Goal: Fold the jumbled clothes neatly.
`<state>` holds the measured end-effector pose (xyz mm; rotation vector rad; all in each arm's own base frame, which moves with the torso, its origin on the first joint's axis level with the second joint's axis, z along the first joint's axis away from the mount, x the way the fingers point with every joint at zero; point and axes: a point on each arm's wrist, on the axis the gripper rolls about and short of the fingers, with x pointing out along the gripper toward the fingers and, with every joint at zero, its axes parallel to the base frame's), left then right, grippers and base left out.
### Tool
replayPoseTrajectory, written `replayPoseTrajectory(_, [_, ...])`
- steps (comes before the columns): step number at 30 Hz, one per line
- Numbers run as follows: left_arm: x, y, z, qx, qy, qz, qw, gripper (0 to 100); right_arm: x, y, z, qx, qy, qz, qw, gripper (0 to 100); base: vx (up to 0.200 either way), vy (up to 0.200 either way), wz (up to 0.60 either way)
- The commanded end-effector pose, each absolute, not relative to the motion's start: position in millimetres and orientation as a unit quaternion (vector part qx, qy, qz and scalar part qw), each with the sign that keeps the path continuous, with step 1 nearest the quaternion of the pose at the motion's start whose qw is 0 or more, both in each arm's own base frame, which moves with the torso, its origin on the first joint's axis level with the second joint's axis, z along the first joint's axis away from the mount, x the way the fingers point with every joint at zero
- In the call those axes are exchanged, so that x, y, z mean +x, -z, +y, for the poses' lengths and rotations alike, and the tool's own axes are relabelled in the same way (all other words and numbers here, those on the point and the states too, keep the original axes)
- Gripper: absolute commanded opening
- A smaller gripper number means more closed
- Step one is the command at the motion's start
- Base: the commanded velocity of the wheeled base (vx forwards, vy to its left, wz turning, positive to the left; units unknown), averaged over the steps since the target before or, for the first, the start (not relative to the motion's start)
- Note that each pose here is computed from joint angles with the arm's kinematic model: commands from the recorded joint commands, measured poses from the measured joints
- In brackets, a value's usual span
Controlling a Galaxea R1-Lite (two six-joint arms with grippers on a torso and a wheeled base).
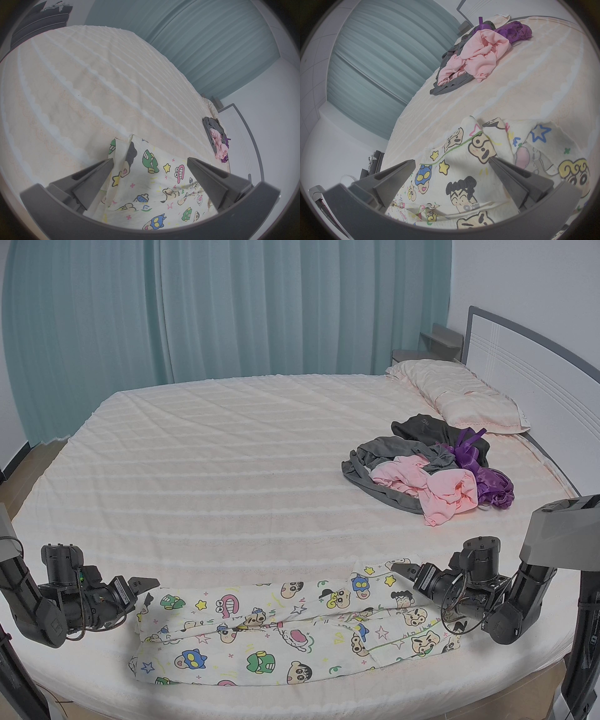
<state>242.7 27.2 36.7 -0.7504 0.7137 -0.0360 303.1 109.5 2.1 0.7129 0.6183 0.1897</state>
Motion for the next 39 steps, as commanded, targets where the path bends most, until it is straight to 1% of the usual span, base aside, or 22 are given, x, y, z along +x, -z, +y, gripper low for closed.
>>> replayPoseTrajectory(1, [244,-35,27,-0.359,0.016,0.344,0.867,100,303,-1,110,0.342,-0.091,0.299,0.886,100,0.000,0.000,0.00])
replayPoseTrajectory(8, [245,-25,26,-0.360,0.013,0.362,0.860,100,304,-1,110,0.343,-0.091,0.298,0.886,100,0.000,0.000,0.00])
replayPoseTrajectory(9, [245,-23,26,-0.360,0.013,0.365,0.858,0,304,-1,110,0.343,-0.091,0.298,0.886,100,0.000,0.000,0.00])
replayPoseTrajectory(15, [251,-16,27,-0.352,0.004,0.371,0.859,0,304,-1,110,0.343,-0.091,0.298,0.886,100,0.000,0.000,0.00])
replayPoseTrajectory(17, [255,-6,28,-0.329,-0.018,0.378,0.865,0,304,-1,110,0.343,-0.091,0.297,0.886,100,0.000,0.000,0.00])
replayPoseTrajectory(20, [259,-7,30,-0.321,-0.027,0.366,0.873,0,305,-2,110,0.343,-0.091,0.295,0.887,100,0.000,0.000,0.00])
replayPoseTrajectory(30, [262,-26,30,-0.319,-0.017,0.325,0.890,0,304,-5,106,0.346,-0.088,0.290,0.888,100,0.000,0.000,0.00])
replayPoseTrajectory(33, [266,-34,31,-0.322,-0.013,0.308,0.895,0,302,-13,104,0.348,-0.090,0.282,0.889,100,0.000,0.000,0.00])
replayPoseTrajectory(39, [274,-44,32,-0.327,-0.009,0.283,0.901,0,298,-30,86,0.354,-0.068,0.263,0.895,100,0.000,0.000,0.00])
